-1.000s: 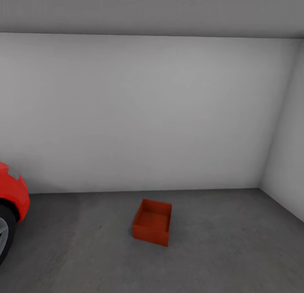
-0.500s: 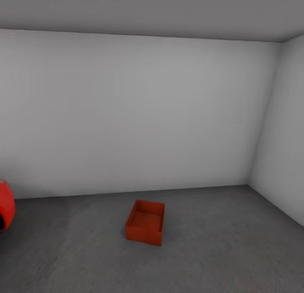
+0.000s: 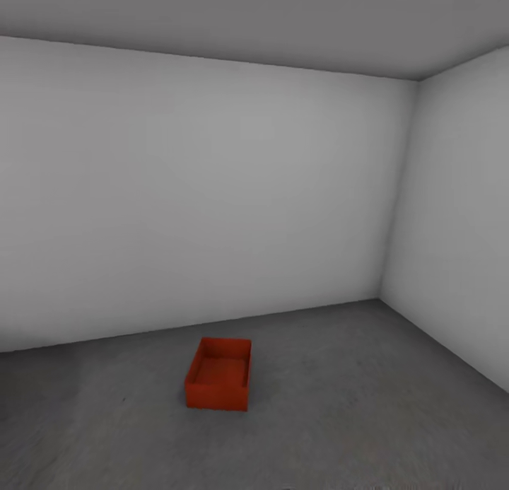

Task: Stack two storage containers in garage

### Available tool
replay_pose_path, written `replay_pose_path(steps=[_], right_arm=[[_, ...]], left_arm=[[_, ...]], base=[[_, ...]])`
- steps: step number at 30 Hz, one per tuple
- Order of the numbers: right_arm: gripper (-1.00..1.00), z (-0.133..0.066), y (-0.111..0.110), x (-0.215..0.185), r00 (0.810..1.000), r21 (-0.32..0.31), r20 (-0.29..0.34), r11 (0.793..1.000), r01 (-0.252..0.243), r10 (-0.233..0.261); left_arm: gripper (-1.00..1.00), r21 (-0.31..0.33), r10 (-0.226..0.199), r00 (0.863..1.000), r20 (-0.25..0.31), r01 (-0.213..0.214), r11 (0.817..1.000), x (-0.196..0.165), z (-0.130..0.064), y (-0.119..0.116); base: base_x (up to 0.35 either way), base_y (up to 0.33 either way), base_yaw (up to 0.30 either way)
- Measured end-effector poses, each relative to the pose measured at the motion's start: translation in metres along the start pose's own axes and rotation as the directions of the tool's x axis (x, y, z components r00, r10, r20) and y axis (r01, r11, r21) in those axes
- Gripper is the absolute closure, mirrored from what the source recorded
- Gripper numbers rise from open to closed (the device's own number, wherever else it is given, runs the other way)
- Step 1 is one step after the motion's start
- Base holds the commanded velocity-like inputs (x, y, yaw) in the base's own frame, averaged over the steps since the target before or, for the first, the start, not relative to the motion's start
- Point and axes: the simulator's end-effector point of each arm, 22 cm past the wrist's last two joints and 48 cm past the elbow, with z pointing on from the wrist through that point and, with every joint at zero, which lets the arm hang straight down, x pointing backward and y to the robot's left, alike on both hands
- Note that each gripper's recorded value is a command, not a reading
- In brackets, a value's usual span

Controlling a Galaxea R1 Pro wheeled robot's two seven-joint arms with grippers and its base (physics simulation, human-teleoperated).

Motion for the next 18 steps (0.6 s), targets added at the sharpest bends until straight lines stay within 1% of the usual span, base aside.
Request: replay_pose_path(steps=[5,18], right_arm=[[-1.0,0.0,-0.0007,-0.0003,1.0,0.001,0.002,1.0,0.001,-0.001],[-1.0,-0.0002,-0.001,-0.0038,1.0,0.001,0.013,1.0,-0.002,0.002]], left_arm=[[-1.0,0.0,-0.001,1.0,-0.009,0.001,1.0,0.0047,-0.0004,-0.0008],[-1.0,-0.007,-0.003,1.0,-0.002,0.003,1.0,0.0021,-0.0005,0.0036]], base=[[0.0,0.0,-0.278],[0.0,0.0,-0.278]])
